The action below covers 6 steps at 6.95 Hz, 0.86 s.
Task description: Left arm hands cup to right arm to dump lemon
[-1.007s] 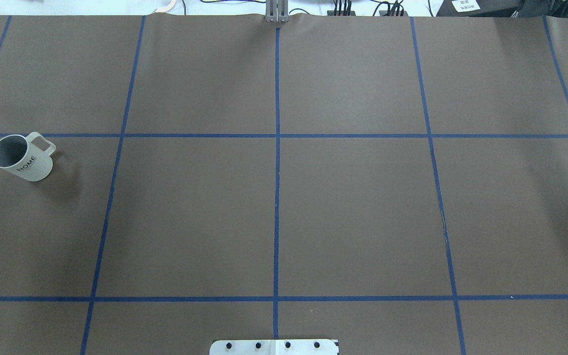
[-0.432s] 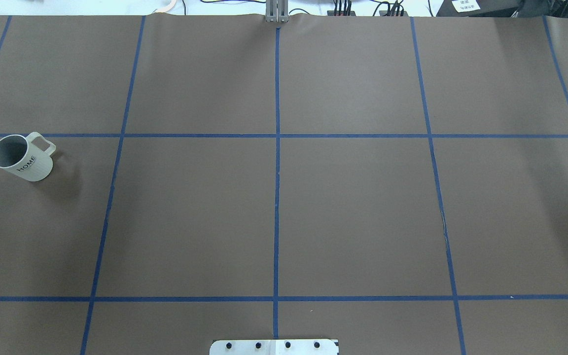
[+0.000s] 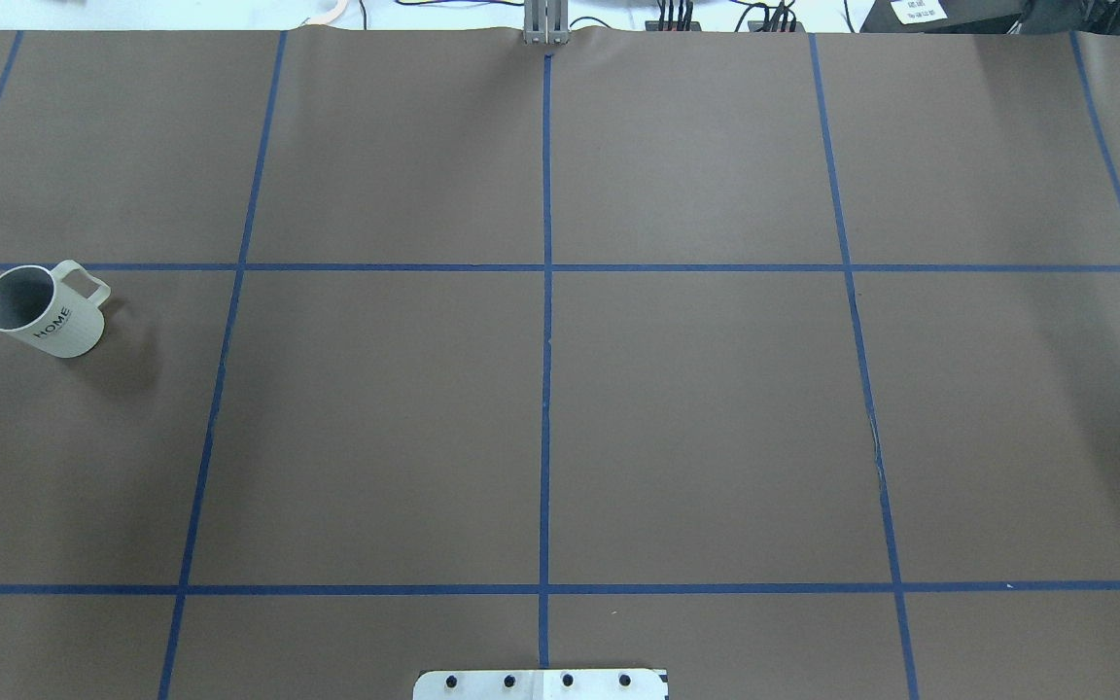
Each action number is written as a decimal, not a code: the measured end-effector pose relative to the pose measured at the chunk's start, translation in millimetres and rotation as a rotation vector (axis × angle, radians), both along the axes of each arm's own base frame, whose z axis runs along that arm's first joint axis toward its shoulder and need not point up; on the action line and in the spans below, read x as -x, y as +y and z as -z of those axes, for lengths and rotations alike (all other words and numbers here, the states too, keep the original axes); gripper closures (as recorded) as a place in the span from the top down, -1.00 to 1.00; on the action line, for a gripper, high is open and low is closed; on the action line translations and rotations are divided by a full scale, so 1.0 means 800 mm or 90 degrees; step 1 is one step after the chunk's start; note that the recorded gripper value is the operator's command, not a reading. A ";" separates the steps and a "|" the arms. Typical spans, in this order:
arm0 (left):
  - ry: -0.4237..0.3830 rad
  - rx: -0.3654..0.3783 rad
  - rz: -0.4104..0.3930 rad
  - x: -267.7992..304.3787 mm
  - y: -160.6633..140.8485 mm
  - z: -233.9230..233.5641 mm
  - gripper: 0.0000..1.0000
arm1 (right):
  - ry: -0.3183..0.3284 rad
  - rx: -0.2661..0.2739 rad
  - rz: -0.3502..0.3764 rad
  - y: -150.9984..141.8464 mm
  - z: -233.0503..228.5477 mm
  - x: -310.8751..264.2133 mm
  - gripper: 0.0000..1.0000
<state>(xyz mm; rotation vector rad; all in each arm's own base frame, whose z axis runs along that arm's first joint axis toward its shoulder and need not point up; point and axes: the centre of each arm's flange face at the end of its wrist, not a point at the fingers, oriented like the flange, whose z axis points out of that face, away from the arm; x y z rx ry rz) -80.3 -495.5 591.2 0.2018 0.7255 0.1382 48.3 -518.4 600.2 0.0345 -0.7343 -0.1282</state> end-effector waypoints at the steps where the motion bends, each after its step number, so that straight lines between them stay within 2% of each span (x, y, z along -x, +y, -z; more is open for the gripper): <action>1: 0.000 0.000 0.000 0.000 0.000 0.000 1.00 | -0.002 -0.014 0.000 0.005 -0.004 0.000 1.00; 3: 0.000 -0.001 0.000 0.000 0.000 0.000 1.00 | -0.005 -0.040 0.001 0.018 -0.016 0.000 1.00; 6: 0.000 0.000 0.000 0.000 0.001 -0.001 1.00 | -0.005 -0.047 0.001 0.021 -0.019 0.000 1.00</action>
